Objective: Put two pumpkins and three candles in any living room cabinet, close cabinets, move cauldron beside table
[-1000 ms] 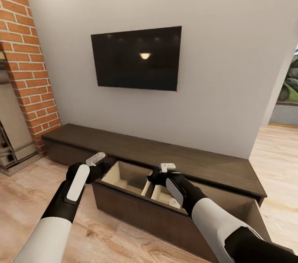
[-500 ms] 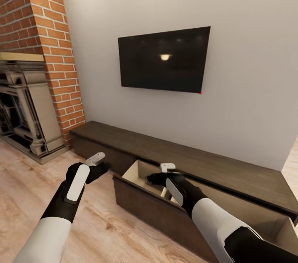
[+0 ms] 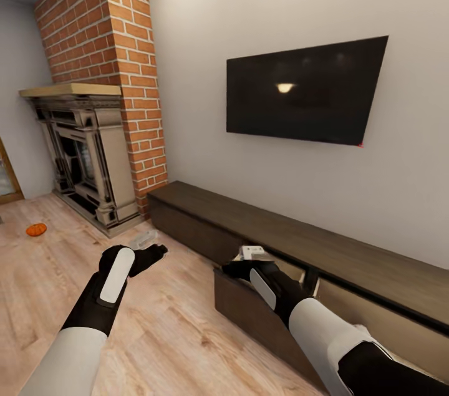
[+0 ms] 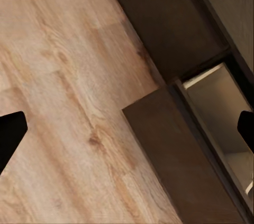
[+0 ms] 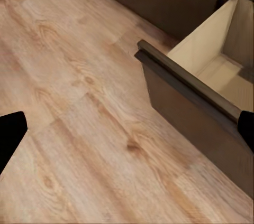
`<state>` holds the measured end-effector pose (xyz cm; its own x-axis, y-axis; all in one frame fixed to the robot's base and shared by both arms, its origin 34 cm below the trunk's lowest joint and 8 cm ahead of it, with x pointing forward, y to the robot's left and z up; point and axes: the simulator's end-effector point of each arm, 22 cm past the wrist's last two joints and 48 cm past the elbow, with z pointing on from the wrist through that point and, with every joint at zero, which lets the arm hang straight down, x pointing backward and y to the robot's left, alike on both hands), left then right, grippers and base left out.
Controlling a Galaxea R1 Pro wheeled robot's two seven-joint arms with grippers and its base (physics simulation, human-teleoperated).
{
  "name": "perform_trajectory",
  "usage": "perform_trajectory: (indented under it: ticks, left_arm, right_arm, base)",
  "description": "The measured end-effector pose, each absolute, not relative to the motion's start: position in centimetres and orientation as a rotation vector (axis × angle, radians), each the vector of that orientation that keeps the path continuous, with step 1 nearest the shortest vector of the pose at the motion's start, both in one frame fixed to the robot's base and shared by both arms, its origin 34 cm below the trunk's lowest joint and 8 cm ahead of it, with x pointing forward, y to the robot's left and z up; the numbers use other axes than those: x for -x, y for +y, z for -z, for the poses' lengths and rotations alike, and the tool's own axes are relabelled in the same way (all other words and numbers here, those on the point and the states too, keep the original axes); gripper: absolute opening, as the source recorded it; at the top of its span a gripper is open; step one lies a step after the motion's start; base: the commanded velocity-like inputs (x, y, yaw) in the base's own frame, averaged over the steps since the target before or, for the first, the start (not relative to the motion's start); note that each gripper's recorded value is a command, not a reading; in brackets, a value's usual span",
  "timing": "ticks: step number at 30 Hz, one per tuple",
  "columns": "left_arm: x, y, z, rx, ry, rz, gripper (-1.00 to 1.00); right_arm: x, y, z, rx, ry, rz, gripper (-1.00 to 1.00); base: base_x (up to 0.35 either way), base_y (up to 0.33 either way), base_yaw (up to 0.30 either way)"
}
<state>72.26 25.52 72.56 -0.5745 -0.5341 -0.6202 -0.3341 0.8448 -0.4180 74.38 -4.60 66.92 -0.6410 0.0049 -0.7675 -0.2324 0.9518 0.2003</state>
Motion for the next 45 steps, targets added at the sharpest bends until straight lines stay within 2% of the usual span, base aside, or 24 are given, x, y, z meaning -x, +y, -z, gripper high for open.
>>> perform_trajectory:
  ticks: [22, 45]
  left_arm:
    - [-72.2, 25.5, -73.3, 0.625, 2.22, 0.33, 1.0]
    - [-72.1, 25.6, -74.2, 0.621, 2.207, 0.331, 1.0]
  right_arm:
    - [-74.4, -4.6, -67.8, 0.162, 2.23, -0.353, 1.0]
    - [-74.3, -4.4, -68.7, 0.166, 2.216, -0.354, 1.0]
  base:
    - [0.19, 0.284, 0.281]
    - [0.268, 0.217, 0.281]
